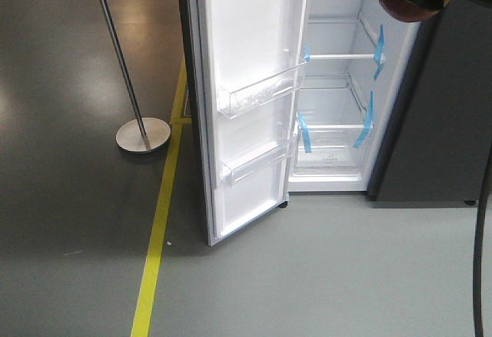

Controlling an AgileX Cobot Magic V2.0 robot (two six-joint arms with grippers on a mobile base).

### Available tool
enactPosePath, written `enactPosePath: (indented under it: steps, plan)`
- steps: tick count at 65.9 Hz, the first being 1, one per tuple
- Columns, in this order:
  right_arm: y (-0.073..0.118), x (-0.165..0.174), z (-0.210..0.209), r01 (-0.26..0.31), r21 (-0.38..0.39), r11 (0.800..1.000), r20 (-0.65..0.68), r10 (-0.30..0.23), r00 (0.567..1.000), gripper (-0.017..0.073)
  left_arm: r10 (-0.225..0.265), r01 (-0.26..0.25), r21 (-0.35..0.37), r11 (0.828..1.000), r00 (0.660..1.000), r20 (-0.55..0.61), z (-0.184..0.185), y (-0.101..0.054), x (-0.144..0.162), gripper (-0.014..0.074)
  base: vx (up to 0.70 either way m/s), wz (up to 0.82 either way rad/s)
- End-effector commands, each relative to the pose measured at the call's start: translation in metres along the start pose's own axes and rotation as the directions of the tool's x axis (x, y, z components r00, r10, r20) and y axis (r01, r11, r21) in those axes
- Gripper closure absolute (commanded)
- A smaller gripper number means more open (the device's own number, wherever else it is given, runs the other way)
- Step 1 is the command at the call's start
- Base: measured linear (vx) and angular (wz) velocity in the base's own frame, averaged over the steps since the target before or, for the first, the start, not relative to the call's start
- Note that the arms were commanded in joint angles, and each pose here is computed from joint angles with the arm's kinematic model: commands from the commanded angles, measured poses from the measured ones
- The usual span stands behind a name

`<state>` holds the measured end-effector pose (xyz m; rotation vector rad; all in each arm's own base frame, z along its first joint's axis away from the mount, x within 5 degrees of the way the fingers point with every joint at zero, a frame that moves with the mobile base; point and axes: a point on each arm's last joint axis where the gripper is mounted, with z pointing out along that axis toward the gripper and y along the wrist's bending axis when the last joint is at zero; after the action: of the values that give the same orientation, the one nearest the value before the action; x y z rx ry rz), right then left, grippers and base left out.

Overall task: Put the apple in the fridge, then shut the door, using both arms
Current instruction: 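Drive closer to the open refrigerator door, apple held in right gripper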

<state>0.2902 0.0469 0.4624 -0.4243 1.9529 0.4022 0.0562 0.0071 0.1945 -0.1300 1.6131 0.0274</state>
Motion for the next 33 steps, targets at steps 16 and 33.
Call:
enactPosePath:
  steps: [16,33]
  plan:
    - [0.0056,-0.0178,-0.0181,0.003,0.018,1.0,0.122,-0.005,0.993,0.0438,-0.008,0.005,0.037,0.999,0.996,0.093,-0.002,-0.0034,-0.0132,0.06,0.08,0.0]
    - [0.0056,-0.0178,-0.0181,0.003,0.018,1.0,0.122,-0.005,0.993,0.0438,-0.008,0.005,0.037,0.999,0.996,0.093,-0.002,-0.0034,-0.0132,0.06,0.08,-0.02]
